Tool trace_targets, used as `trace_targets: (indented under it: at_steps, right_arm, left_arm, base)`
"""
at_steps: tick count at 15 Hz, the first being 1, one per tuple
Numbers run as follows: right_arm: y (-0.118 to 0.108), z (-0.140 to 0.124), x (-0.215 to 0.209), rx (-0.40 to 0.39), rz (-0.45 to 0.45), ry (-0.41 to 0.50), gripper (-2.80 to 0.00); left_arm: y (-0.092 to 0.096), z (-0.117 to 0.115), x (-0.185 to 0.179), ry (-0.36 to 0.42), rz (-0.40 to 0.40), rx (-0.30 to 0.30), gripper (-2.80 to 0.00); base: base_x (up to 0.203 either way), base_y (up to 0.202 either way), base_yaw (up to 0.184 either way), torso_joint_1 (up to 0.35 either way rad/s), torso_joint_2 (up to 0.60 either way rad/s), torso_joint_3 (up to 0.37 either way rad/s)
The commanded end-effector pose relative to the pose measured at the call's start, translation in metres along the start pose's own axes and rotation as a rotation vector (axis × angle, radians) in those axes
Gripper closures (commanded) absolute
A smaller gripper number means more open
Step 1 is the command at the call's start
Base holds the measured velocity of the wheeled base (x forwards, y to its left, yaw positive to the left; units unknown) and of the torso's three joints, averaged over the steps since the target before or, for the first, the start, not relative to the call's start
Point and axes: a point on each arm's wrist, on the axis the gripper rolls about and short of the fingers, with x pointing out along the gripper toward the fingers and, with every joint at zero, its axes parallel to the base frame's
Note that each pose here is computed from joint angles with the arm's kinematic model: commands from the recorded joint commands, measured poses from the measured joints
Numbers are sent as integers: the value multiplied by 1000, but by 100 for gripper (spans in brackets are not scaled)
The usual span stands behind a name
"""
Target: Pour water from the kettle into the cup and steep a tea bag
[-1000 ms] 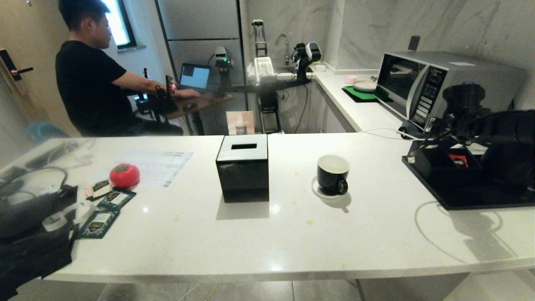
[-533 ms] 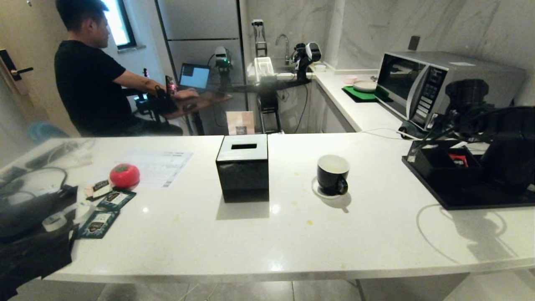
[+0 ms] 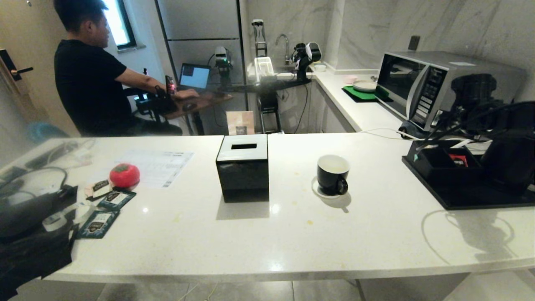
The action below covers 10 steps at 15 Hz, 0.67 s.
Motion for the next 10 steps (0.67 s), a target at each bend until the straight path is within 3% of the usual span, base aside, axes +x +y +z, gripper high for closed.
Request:
trace_targets:
  at_steps: [1,10]
  right_arm:
    - [1,5,-11,19,6,-6,0]
    - [3,13,-48,27,42,-15,0]
  left_arm:
    - [0,0,0,0,1,-1,0]
    - [0,0,0,0,1,0,0]
  base:
    - [0,0,0,0,0,0]
    - [0,0,0,0,0,0]
